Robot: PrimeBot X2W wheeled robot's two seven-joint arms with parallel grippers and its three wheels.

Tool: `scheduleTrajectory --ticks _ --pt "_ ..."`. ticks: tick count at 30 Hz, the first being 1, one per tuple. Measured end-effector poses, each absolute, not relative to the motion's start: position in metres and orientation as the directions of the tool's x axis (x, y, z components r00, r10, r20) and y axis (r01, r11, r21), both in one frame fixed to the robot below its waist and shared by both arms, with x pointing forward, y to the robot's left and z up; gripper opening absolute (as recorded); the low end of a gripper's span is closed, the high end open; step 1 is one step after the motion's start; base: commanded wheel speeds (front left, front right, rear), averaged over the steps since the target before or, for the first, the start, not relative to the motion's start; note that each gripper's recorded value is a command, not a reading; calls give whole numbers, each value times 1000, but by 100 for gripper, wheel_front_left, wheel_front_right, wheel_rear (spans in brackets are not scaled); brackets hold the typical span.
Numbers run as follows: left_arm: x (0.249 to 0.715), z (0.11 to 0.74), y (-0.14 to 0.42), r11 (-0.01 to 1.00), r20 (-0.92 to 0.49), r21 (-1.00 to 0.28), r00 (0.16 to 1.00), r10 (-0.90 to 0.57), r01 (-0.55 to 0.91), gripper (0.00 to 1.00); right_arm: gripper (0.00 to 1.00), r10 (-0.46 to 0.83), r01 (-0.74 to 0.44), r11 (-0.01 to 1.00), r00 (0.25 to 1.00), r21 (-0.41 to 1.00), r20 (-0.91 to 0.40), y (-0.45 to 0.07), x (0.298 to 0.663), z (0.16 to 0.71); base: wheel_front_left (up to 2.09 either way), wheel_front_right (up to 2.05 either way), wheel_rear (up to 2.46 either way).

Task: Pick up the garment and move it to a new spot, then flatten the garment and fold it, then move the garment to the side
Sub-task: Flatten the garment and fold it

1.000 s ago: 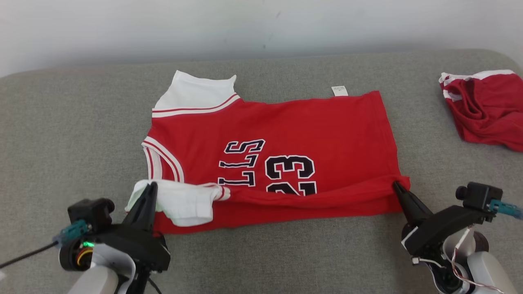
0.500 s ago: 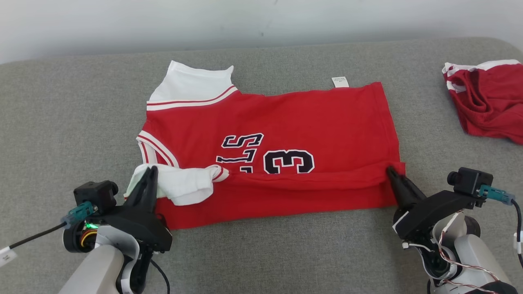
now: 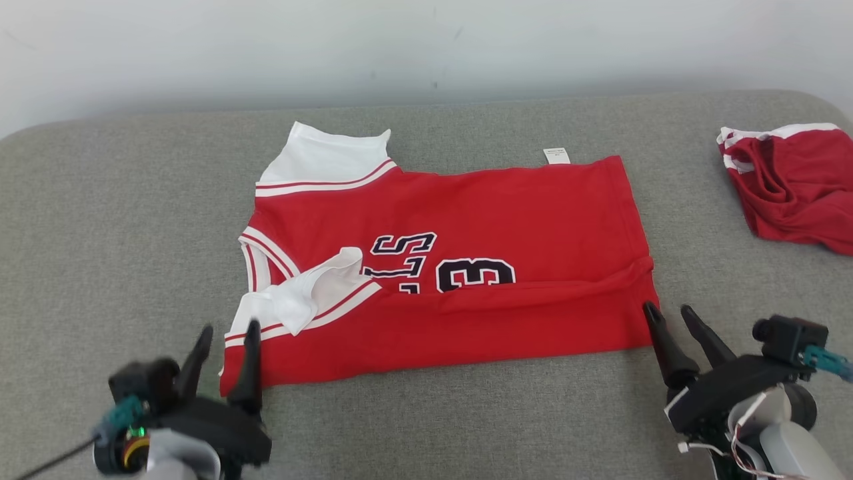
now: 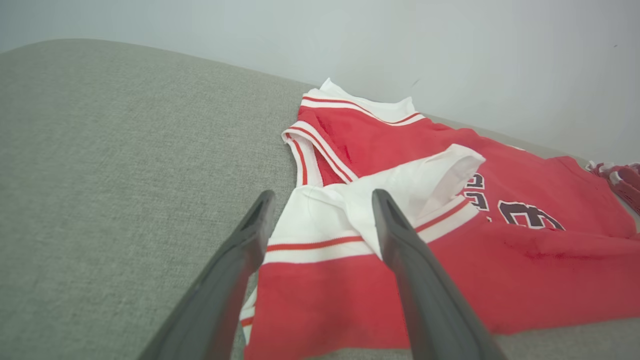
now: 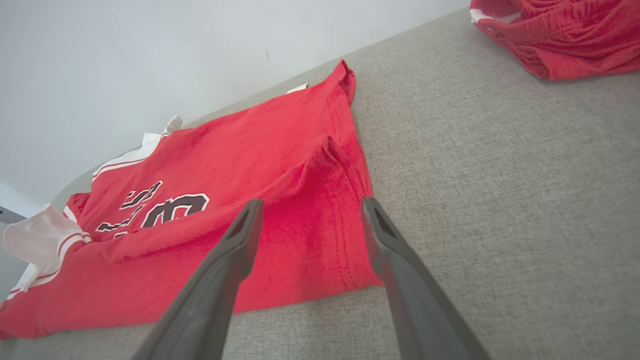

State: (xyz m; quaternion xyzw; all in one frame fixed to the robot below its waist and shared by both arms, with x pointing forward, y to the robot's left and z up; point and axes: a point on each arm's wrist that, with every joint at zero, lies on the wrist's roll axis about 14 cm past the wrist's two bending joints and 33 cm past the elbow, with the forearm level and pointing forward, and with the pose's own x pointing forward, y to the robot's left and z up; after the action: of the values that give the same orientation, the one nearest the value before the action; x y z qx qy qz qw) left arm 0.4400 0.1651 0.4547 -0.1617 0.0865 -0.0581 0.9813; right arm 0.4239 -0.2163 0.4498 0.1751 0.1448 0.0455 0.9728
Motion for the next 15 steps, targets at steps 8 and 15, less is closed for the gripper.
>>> scheduleTrajectory --ticks 8,15 --pt "407 421 171 952 -248 -305 962 -114 34 100 100 118 -18 949 946 315 -301 -224 417 433 0 0 0" --pt "404 402 174 955 -304 -296 947 -99 4 100 100 101 -13 966 938 258 -333 -229 424 419 0 0 0"
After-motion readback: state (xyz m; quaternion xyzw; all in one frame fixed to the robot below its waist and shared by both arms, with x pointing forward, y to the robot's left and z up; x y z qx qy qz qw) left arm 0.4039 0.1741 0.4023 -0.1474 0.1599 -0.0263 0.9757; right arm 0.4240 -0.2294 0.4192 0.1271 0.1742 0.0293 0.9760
